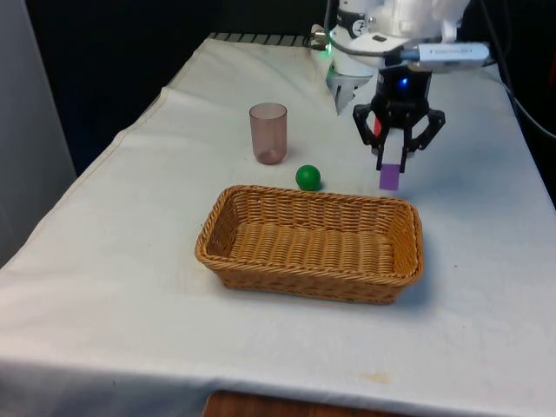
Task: Pick up the triangular block and place it into the basket.
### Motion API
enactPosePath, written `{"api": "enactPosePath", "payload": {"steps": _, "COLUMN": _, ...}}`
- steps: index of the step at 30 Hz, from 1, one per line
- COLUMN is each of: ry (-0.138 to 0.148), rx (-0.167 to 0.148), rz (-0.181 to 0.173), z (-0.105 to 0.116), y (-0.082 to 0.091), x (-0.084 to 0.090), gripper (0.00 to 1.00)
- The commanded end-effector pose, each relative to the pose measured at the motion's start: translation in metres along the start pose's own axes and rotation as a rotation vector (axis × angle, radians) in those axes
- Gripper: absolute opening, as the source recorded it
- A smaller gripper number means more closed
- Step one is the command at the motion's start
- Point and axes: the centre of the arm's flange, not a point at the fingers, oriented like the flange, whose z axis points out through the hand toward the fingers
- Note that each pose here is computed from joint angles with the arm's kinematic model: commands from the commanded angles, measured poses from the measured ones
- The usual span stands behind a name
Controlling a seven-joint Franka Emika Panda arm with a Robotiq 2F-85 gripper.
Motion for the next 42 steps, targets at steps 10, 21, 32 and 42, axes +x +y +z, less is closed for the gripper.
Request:
{"api": "enactPosePath", "payload": {"steps": 10, "ry": 0.003, "rx": 0.0, "rz": 0.014, "z": -0.035, "y": 0.004, "x": 0.015, "gripper": 0.33}}
{"api": "enactPosePath", "payload": {"steps": 21, "ry": 0.018, "rx": -0.001, "rz": 0.024, "z": -0.056, "y": 0.009, "x": 0.032, "gripper": 0.33}}
{"api": "enactPosePath", "payload": {"steps": 32, "ry": 0.031, "rx": -0.013, "rz": 0.034, "z": -0.071, "y": 0.024, "x": 0.061, "gripper": 0.33}}
{"api": "enactPosePath", "payload": {"steps": 42, "ry": 0.057, "rx": -0.025, "rz": 0.04, "z": -0.073, "y": 0.037, "x": 0.089, "gripper": 0.33}}
